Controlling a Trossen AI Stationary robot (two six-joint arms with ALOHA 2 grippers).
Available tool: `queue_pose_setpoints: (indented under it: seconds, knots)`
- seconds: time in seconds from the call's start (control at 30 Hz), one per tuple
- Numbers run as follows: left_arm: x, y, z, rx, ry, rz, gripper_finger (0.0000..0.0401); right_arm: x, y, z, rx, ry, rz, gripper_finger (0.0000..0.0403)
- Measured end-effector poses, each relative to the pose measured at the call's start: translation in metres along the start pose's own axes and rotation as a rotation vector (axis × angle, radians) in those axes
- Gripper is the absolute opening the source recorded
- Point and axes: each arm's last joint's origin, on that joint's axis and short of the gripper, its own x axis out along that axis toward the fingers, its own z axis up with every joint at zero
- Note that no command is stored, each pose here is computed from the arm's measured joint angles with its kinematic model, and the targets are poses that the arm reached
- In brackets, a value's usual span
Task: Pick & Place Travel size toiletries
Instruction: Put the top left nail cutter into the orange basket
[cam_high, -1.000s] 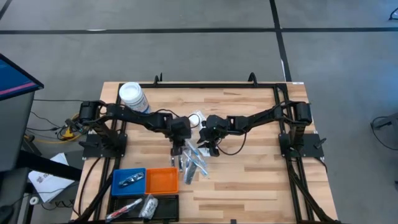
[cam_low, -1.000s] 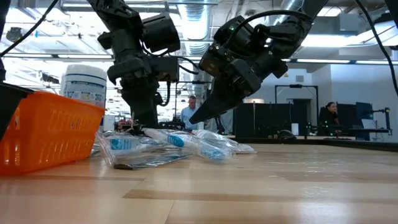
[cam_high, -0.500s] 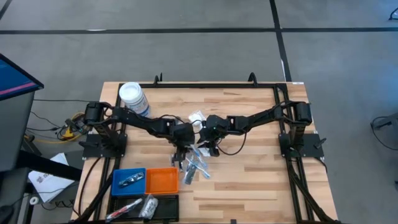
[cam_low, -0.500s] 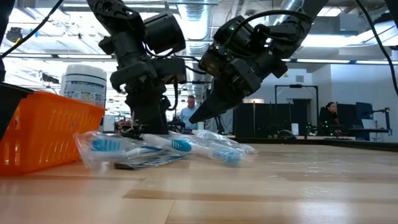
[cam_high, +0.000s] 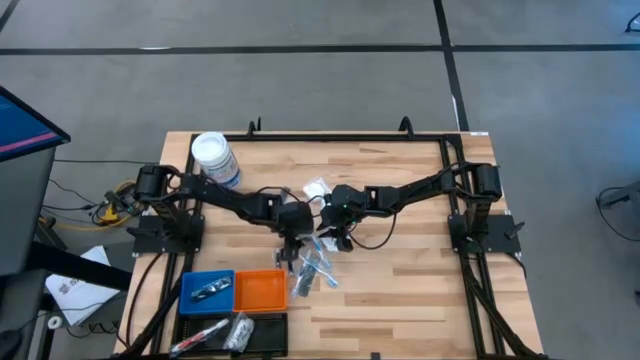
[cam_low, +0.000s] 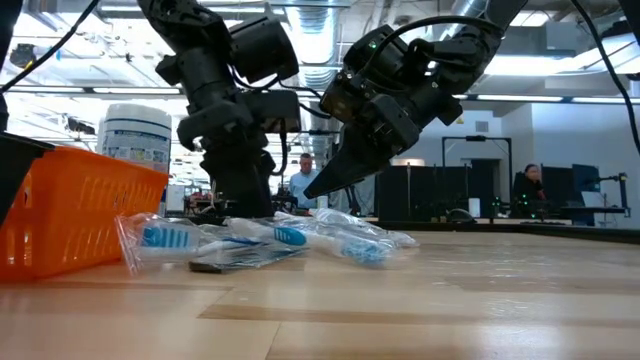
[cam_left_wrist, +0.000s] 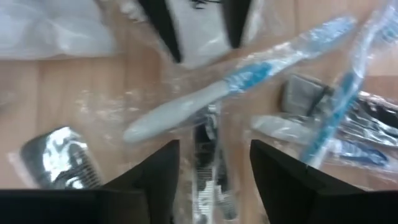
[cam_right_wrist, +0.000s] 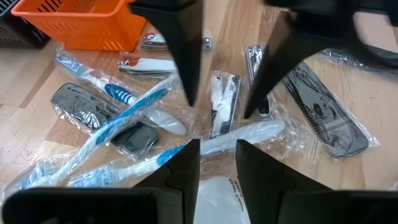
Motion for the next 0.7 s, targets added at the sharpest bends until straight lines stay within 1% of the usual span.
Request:
queue_pose_setpoints:
  seconds: [0.13, 0.27, 0.57, 0.7]
  knots:
    - [0.0, -0.007, 0.0, 0.022, -0.001, 0.001, 0.0198, 0.0, 0.0, 0.0, 0.0, 0.0, 0.0, 0.0098]
    - [0.002, -0.006, 0.0, 0.027, 0.0, 0.03, 0.0191, 0.0, 0.0, 0.0, 0.0, 0.0, 0.0, 0.0098]
    - [0.023, -0.004, -0.005, 0.032, 0.045, 0.039, 0.018, 0.0, 0.0, 0.0, 0.008, 0.0, 0.0, 0.0098]
    - [0.027, -0.003, -0.007, 0.028, 0.054, 0.04, 0.0179, 0.0, 0.0, 0.0, 0.009, 0.0, 0.0, 0.0098]
